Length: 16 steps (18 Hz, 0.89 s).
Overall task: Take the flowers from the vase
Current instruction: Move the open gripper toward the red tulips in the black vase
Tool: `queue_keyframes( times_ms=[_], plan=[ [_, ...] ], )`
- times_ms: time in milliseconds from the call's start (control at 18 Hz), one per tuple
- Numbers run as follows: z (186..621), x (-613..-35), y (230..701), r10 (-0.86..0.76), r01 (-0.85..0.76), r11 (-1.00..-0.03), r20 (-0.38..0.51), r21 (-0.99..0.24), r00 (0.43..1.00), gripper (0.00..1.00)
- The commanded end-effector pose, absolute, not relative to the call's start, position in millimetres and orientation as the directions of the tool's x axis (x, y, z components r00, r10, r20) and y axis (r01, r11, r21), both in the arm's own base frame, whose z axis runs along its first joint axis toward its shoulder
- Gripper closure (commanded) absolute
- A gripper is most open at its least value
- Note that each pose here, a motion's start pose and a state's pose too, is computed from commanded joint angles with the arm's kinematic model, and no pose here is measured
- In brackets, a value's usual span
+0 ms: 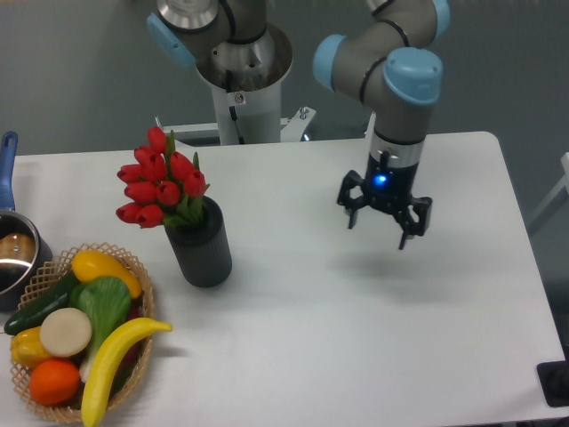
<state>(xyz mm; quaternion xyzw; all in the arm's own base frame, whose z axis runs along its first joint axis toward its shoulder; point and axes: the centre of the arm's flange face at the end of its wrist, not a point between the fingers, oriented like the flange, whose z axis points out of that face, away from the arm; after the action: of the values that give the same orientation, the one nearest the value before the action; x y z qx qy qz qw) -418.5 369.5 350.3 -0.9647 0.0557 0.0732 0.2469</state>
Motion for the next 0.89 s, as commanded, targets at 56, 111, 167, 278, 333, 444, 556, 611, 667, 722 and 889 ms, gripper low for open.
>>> queue_keyframes(
  times_ms=[56,111,167,278,333,444,556,611,667,722,889],
  plan=[
    [357,-414,371,-0.075,-0.153,-0.864,-0.176,-0.48,0.981,0.0],
    [364,-404,376,-0.089,-0.166,-0.844,-0.172,-0.511,0.981,0.0],
    [366,-395,378,-0.101,-0.17,-0.817,-0.153,-0.551,0.983,0.0],
    [361,-373,380,-0.131,-0.16,-0.753,-0.092,-0.639,0.987,0.0],
    [358,-361,380,-0.149,-0.153,-0.719,-0.064,-0.678,0.987,0.0],
    [356,-340,376,-0.175,-0.153,-0.681,-0.044,-0.717,0.984,0.0],
    [354,-322,369,-0.199,-0.18,-0.669,-0.059,-0.721,0.978,0.0],
    [355,-313,366,-0.215,-0.195,-0.655,-0.068,-0.73,0.974,0.0],
    [356,-303,364,-0.225,-0.203,-0.638,-0.072,-0.742,0.972,0.0],
    [362,-293,361,-0.23,-0.209,-0.619,-0.08,-0.757,0.97,0.0],
    [369,-266,356,-0.25,-0.222,-0.59,-0.086,-0.776,0.964,0.0]
  ],
)
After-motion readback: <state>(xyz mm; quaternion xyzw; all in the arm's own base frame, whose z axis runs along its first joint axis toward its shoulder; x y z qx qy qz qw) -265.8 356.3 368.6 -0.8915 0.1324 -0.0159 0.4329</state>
